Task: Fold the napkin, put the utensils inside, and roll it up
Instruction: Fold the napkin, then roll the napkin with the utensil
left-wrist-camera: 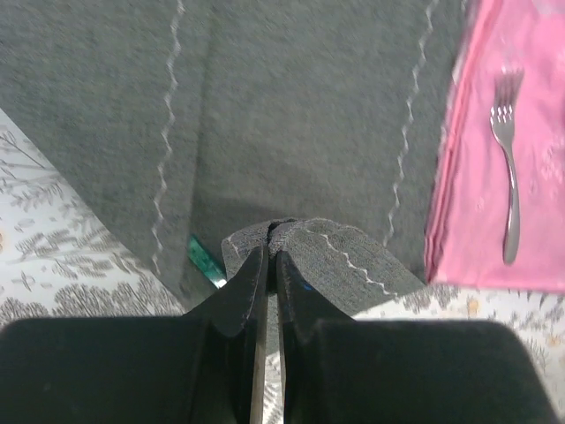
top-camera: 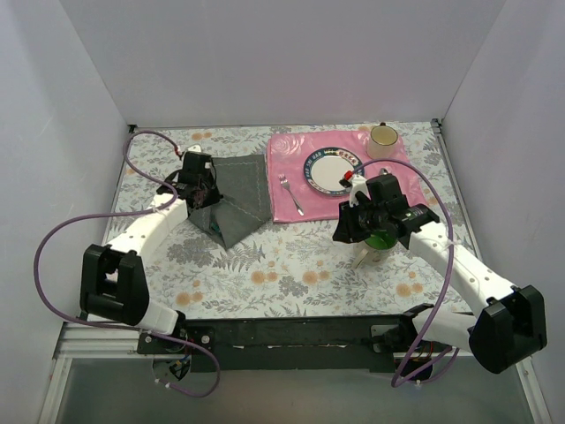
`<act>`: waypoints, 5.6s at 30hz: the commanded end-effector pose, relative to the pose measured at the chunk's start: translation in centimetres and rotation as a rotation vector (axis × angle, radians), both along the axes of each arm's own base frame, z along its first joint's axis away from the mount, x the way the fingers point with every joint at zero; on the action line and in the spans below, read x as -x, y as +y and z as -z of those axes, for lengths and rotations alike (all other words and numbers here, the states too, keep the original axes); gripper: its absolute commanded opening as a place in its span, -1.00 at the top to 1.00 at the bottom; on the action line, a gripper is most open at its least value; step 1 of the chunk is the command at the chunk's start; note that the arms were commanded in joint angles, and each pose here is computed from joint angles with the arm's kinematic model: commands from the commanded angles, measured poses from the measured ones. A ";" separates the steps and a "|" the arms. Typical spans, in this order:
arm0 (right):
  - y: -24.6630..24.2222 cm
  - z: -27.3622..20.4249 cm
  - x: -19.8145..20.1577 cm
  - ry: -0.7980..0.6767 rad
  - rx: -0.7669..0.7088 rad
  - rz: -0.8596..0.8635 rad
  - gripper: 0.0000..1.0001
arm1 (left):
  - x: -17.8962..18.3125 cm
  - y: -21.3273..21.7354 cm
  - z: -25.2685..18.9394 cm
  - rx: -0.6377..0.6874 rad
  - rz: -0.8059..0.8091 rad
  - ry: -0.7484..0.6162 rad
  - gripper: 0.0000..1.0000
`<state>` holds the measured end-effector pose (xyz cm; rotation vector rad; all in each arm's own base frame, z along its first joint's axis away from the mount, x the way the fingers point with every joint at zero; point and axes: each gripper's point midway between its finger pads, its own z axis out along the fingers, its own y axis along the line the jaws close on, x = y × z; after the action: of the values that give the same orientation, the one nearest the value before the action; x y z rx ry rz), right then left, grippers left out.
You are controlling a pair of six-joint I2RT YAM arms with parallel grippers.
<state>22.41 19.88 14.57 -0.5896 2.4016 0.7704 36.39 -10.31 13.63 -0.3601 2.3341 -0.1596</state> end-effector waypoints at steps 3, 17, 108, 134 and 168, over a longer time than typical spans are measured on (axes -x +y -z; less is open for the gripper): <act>0.5 -1.6 -0.9 -0.050 -0.030 -0.010 0.46 | -3.9 2.6 -2.1 0.063 -0.025 -0.079 1.00; 0.8 -1.2 -1.0 -0.040 -0.036 -0.018 0.46 | -4.5 4.9 -5.2 0.070 -0.070 -0.131 1.00; 27.8 2.9 -15.4 0.029 -0.300 -0.226 0.48 | -8.6 13.2 4.3 0.190 -0.302 -0.005 0.74; 27.4 3.4 -18.9 -0.079 -0.215 -0.200 0.38 | -9.2 13.1 3.5 0.223 -0.324 -0.009 0.71; 32.4 0.2 -13.5 -0.062 -0.309 -0.288 0.27 | -9.7 16.3 2.4 0.170 -0.384 -0.031 0.44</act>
<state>39.94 47.42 7.28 -0.7568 2.2783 1.0032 45.00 5.68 7.54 -0.8725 2.2732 -0.1202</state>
